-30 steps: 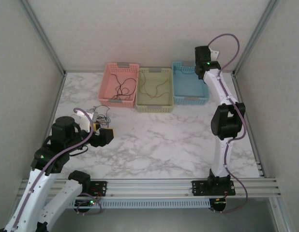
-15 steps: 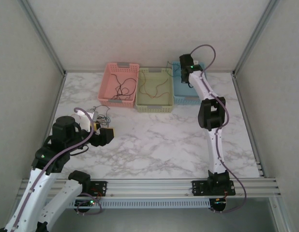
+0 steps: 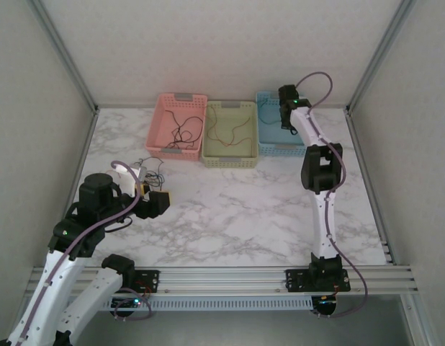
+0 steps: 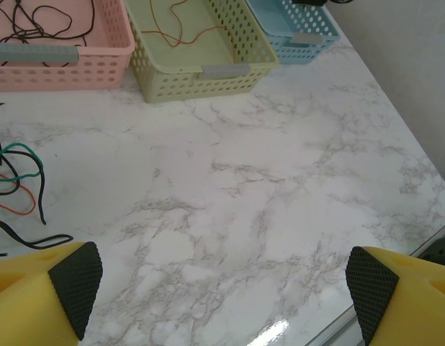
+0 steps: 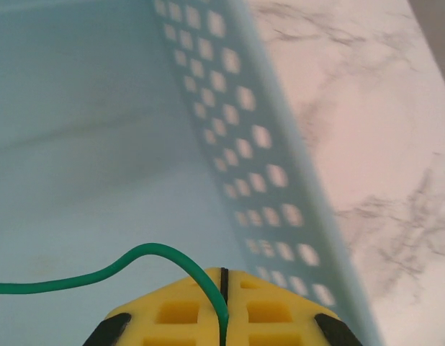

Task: Untangle the cables
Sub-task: Place the cable in the container.

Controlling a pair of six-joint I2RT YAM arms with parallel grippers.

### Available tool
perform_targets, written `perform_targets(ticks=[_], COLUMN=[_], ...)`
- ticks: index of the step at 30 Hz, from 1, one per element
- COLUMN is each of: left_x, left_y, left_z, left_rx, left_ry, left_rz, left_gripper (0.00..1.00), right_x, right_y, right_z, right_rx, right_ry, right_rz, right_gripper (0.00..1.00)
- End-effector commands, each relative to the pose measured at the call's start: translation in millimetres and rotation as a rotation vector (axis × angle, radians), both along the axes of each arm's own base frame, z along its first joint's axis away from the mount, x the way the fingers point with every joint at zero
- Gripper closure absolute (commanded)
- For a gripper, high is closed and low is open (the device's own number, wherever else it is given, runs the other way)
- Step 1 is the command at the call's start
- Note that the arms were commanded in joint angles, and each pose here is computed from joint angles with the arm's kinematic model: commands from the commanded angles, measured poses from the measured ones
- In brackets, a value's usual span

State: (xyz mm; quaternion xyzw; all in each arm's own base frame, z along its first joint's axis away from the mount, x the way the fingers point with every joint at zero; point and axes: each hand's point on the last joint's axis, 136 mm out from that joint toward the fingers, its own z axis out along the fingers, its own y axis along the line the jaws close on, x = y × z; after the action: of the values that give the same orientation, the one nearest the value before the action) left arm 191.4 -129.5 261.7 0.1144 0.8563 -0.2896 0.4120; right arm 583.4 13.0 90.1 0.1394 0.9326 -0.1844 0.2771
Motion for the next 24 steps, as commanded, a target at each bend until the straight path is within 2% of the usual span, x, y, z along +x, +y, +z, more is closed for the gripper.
perform_targets(ticks=[1, 7, 12, 20, 24], left_x=[0.6, 1.1, 1.4, 1.9, 3.9], left_y=[0.0, 0.0, 0.2, 0.8, 3.9], left_z=[-1.5, -2.6, -3.3, -3.7, -4.2], left_rx=[-0.005, -0.004, -0.003, -0.002, 0.007], left_ry=[-0.003, -0.001, 0.001, 0.003, 0.002], left_rz=[0.004, 0.005, 0.006, 0.011, 0.032], left_gripper=[0.1, 0.09, 0.09, 0.09, 0.08], right_x=[-1.6, -1.0, 2.5, 2.0, 0.6], right_y=[-15.3, -19.2, -8.0, 4.6, 12.1], right_z=[43.3, 59.1, 58.6, 53.1, 63.9], right_rx=[-0.061, -0.082, -0.027, 0.041, 0.083], right_ry=[-0.089, -0.128, -0.135, -0.118, -0.131], right_rz=[-0.04, -0.045, -0.012, 0.025, 0.048], right_gripper=[1.0, 1.0, 0.82, 0.67, 0.57])
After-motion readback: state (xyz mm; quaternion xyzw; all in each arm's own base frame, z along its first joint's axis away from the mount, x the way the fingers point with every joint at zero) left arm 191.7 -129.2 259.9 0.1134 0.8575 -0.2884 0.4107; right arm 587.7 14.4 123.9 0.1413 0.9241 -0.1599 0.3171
